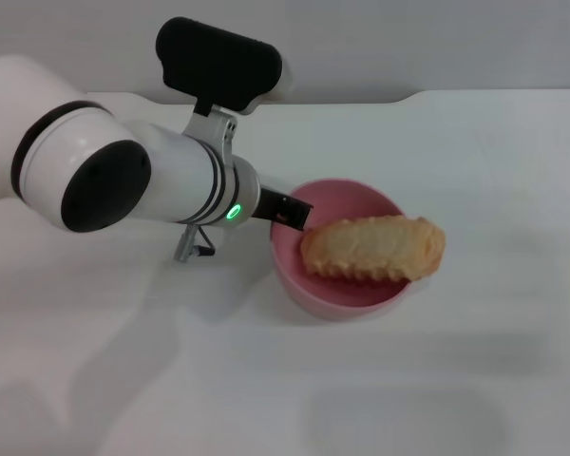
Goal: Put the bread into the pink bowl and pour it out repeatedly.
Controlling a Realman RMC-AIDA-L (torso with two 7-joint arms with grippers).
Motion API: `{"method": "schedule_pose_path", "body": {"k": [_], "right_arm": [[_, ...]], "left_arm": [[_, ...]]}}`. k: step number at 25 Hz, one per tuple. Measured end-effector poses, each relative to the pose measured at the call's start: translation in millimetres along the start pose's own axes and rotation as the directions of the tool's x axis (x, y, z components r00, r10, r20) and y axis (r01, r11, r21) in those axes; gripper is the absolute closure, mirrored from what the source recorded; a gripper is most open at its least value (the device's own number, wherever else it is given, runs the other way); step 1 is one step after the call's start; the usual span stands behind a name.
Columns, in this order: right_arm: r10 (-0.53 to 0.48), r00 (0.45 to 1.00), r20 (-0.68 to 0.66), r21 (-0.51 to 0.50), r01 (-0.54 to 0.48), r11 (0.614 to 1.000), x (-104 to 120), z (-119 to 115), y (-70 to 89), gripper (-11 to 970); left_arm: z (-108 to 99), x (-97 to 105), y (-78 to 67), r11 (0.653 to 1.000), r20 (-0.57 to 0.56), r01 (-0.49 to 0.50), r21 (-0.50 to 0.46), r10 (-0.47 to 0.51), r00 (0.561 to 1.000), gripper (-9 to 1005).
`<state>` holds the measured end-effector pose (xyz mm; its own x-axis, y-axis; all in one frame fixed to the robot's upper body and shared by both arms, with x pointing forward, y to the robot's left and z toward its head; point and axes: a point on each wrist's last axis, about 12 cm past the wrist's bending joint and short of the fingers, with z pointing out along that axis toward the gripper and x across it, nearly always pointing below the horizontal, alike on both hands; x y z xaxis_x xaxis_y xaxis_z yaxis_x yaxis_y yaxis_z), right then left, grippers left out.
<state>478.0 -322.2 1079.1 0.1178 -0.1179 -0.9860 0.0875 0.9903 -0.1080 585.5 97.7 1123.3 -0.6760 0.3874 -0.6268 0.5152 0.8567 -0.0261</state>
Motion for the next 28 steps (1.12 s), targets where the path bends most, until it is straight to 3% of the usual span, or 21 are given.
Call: {"method": "schedule_pose_path", "body": {"k": [10,22,27,28], "right_arm": [[-0.002,1.0,-0.005,-0.003,0.002,1.0,1.8,2.8,0.2,259],[0.038,0.999,-0.02,-0.014,-0.039,0.999,5.6,1.6,2.1,229],[0.072,0.996,-0.051,-0.026,-0.074,0.997,7.1,2.1,2.0,216],[0.071,0.995,-0.063,-0.031,-0.073,0.997,7.5,2.7,3.0,214]], "left_arm": [[0.1,0.9,-1.8,0.999,0.016,0.028,0.039,-0.029,0.999,949],[-0.9,2.8,7.1,0.999,0.111,0.035,0.038,-0.039,0.993,690],[-14.0,-10.6,20.0,1.0,0.253,0.003,0.024,-0.009,0.967,587],[-14.0,-10.6,20.0,1.0,0.253,0.003,0.024,-0.009,0.967,528]]}}
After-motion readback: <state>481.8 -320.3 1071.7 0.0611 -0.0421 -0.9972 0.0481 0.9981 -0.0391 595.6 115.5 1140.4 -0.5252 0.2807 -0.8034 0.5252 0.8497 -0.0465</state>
